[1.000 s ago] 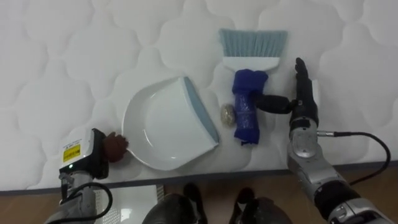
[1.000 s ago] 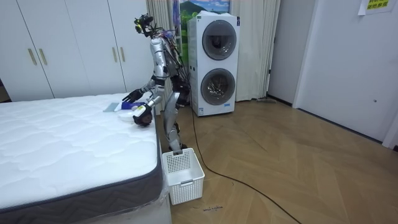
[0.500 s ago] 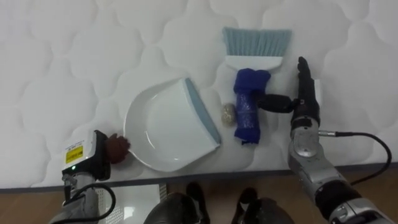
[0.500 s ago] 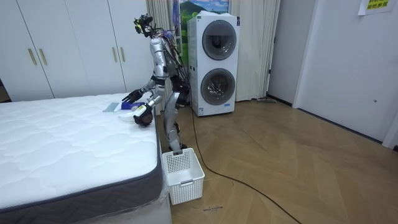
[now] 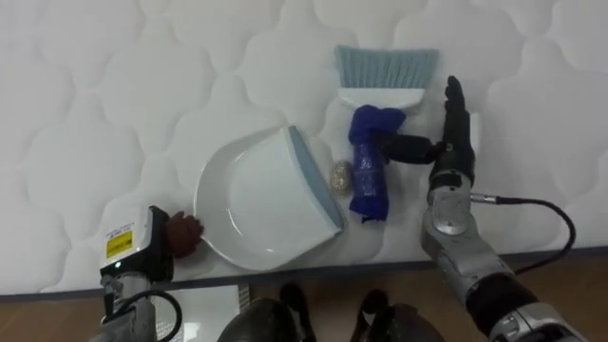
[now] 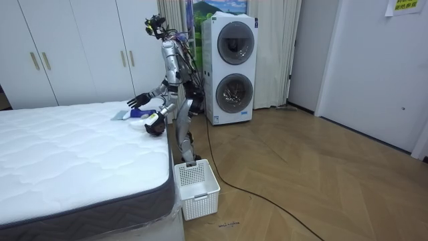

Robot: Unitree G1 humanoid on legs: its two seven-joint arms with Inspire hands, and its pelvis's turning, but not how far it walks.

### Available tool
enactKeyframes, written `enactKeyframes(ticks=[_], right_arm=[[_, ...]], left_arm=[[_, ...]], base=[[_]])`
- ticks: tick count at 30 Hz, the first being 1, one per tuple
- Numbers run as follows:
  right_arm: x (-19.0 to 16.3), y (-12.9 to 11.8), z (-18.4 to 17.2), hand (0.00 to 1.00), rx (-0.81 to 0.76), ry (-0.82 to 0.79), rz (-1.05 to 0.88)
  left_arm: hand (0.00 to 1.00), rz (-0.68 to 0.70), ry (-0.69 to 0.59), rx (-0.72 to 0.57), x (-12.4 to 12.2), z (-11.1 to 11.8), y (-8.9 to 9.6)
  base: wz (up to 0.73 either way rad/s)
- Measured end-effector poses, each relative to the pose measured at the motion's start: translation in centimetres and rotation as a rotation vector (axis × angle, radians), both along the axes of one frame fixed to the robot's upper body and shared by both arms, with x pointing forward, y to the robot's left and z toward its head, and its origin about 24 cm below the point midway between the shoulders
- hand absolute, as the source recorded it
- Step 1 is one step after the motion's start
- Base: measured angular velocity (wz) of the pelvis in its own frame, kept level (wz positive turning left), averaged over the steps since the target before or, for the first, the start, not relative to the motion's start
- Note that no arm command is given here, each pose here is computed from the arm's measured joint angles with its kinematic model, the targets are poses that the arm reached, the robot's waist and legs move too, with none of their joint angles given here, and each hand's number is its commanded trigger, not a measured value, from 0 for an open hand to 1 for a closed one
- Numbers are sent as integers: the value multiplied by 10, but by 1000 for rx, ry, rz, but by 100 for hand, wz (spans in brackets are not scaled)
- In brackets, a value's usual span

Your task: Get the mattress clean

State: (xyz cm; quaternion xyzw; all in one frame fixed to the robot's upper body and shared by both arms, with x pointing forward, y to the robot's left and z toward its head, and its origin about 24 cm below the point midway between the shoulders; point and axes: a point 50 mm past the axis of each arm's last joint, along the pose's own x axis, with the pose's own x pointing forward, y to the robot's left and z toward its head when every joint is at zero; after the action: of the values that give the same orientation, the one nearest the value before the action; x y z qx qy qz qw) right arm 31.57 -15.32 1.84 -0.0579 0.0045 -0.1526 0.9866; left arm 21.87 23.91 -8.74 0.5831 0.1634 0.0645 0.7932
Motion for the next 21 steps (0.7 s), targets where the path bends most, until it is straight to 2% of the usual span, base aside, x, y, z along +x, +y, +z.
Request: enactKeyframes(ticks=[6,14,21], right_arm=[[-7,4,5,0,12,-44,-13],[-20,1,-12,0,-5,7,-25],[-24,1,-24,0,-44,57,16]], left_arm=[[100,2,11,5,-7,-5,-3],[100,15,35,8,-16,-11,-2],[100,15,41,-10,-12,-9,-3]], base=[[-1],[0],[0]])
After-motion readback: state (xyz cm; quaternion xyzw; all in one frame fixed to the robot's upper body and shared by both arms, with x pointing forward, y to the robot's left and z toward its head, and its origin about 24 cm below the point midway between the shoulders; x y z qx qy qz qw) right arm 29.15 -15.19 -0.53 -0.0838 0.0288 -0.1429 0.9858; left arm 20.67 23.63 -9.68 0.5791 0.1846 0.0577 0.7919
